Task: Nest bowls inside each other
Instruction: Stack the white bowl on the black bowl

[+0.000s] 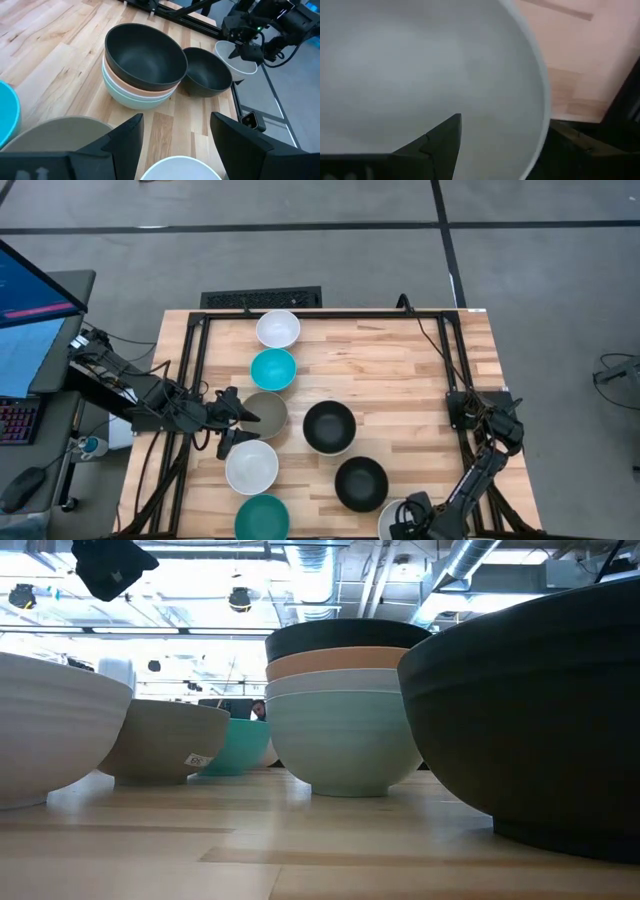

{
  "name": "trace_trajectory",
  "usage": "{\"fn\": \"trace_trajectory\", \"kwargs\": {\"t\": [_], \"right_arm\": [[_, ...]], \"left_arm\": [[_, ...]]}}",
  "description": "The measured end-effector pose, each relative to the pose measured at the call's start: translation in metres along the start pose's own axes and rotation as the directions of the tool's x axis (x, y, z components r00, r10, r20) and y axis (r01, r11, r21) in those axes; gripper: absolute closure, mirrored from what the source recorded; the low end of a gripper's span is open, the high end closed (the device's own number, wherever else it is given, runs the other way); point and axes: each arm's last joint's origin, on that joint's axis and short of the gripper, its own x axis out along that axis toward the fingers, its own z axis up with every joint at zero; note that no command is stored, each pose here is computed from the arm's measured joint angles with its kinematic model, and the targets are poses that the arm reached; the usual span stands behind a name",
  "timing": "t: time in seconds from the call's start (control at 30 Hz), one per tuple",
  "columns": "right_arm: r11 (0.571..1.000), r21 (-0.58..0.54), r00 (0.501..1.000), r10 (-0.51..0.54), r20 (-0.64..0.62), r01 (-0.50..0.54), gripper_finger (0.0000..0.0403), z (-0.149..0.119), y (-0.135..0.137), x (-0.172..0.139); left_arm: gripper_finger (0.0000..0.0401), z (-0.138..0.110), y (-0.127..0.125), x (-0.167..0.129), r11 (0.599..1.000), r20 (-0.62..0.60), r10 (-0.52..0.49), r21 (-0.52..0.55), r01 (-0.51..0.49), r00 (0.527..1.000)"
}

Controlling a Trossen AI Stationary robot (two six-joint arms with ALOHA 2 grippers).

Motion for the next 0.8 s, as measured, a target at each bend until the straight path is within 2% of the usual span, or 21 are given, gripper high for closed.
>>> {"fn": "trace_trajectory", "kwargs": {"t": [0.2, 0.57, 0.67, 0.8], "right_arm": [[1.0, 0.015, 1.0, 0.005, -0.001, -0.005, 0.0158, 0.007, 0.004, 0.006], [1.0, 0.018, 1.0, 0.017, 0.022, -0.018, 0.0318, 0.009, 0.004, 0.006], [0.999, 0.02, 0.999, 0.03, 0.018, -0.03, 0.0347, 0.01, 0.005, 0.003], [0.999, 0.025, 0.999, 0.039, 0.016, -0.04, 0.0362, 0.012, 0.005, -0.003]], "left_arm": [[0.0179, 0.0, 0.0, 0.0, 1.0, 0.0, 0.0, -0.001, 0.0, 1.0], [0.0179, 0.0, 0.0, 0.0, 1.0, -0.001, -0.001, -0.013, 0.001, 1.0], [0.0179, 0.0, 0.0, 0.0, 1.0, -0.001, -0.001, -0.013, 0.001, 1.0], [0.0179, 0.0, 0.0, 0.0, 1.0, -0.001, -0.001, -0.019, 0.001, 1.0]]}}
